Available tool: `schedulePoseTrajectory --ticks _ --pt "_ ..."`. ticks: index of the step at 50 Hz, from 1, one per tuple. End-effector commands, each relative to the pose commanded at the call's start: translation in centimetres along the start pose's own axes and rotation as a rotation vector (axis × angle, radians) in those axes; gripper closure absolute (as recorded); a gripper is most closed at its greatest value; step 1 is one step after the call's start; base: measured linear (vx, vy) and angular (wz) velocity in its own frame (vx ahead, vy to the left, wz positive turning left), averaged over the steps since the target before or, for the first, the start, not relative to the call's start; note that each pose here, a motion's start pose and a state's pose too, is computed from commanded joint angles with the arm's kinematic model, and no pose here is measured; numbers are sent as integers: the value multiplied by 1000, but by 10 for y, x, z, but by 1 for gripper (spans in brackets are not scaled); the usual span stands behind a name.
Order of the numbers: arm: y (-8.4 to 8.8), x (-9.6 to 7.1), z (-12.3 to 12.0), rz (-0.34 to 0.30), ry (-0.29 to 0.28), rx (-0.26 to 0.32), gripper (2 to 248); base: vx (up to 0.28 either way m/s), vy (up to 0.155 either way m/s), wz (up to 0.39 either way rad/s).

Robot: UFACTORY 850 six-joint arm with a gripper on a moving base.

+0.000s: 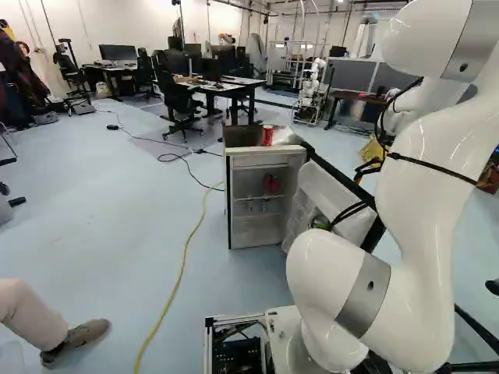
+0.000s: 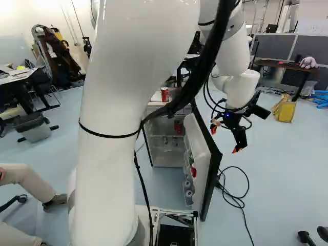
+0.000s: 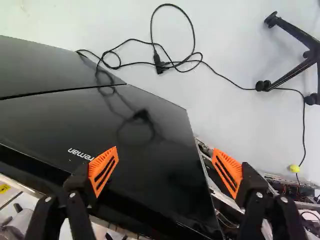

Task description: Grab a drink from the fridge

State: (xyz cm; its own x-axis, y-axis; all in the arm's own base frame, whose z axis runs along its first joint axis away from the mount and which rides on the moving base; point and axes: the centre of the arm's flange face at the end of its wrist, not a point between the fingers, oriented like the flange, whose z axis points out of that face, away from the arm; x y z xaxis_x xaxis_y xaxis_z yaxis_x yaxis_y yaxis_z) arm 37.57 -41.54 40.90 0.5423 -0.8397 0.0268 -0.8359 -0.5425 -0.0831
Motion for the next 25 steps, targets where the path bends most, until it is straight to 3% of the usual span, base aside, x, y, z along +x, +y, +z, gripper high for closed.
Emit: schedulePoseTrajectory --ticks 25 --pt "-3 -22 0 -11 -19 -3 3 0 0 0"
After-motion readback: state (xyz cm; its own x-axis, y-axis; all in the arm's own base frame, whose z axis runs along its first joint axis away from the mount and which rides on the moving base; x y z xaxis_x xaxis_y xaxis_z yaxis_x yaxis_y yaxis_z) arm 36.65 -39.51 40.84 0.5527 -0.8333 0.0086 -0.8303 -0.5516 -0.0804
